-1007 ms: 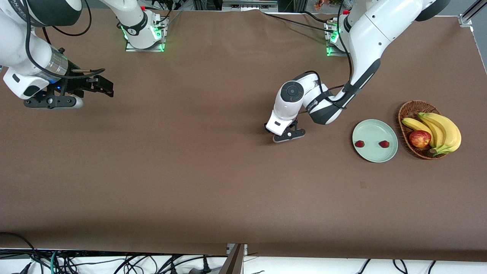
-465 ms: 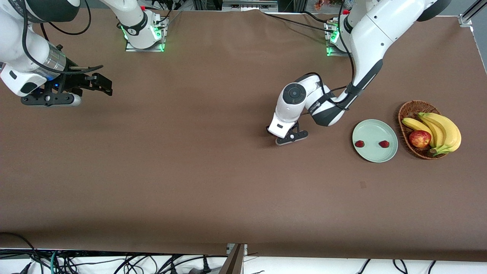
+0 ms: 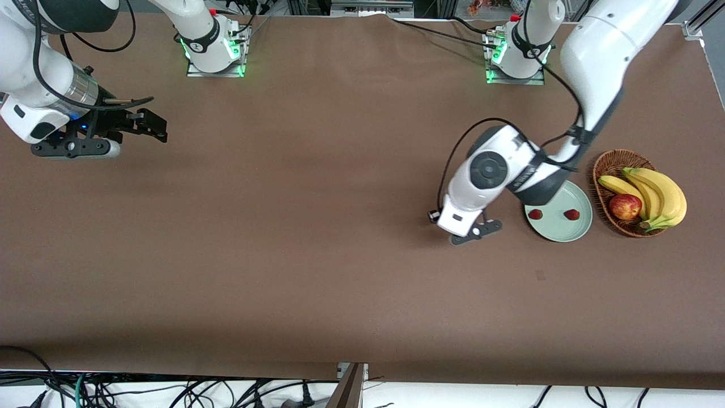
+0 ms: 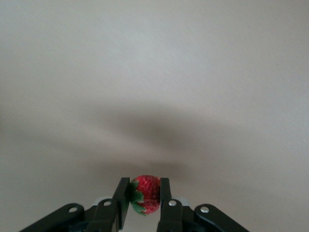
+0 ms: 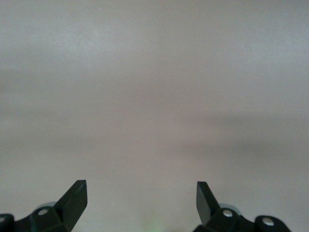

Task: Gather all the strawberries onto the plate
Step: 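Carry the third strawberry to the plate and open the left gripper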

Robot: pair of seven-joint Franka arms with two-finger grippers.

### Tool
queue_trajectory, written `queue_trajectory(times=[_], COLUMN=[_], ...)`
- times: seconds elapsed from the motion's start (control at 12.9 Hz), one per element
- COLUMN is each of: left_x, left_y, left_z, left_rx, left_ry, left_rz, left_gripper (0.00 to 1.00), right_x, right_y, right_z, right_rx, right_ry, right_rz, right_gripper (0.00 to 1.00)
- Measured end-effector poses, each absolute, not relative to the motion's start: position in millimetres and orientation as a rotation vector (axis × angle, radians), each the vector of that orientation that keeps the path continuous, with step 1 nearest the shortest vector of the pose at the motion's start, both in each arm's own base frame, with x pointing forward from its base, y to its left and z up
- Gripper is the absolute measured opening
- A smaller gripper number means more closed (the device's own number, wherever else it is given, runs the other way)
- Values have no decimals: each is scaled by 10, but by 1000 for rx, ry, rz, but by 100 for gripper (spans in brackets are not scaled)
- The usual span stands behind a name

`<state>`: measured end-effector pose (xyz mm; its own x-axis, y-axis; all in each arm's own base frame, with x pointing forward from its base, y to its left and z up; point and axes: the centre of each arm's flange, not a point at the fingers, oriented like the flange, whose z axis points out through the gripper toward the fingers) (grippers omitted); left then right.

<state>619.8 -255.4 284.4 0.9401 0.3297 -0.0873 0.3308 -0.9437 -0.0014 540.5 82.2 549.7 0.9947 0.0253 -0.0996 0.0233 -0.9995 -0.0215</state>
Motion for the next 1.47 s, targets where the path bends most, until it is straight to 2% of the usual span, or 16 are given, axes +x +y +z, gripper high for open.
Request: queue_trajectory(times=[0.46, 0.77, 1.08, 1.16, 1.24, 1.32, 1.47], left_x=[6494, 6313, 6038, 5980, 5950, 5947, 5992], left_y=[-787, 99, 182, 152, 130, 120, 136], left_z=[3044, 2785, 2294, 2213, 2173, 2172, 2296], left_rx=[3084, 3109, 3102, 3099, 3098, 3097, 3102], left_ry=[171, 9, -26, -34, -42, -59, -90], left_rz=[-315, -414, -427, -431, -434, -432, -413], left_gripper=[30, 30, 30, 35, 35, 42, 63], right_x=[5406, 5407, 5407, 5407, 5407, 5407, 5407], right_y=[811, 809, 808, 808, 808, 808, 807], right_z=[5497, 5496, 5496, 5496, 5496, 5496, 5496], right_rx=[-3117, -3117, -3117, -3117, -3117, -3117, -3117], right_ry=[-56, -56, -57, -57, -57, -57, -57], right_rz=[156, 156, 156, 156, 156, 156, 156], right_gripper=[100, 100, 100, 100, 100, 100, 100])
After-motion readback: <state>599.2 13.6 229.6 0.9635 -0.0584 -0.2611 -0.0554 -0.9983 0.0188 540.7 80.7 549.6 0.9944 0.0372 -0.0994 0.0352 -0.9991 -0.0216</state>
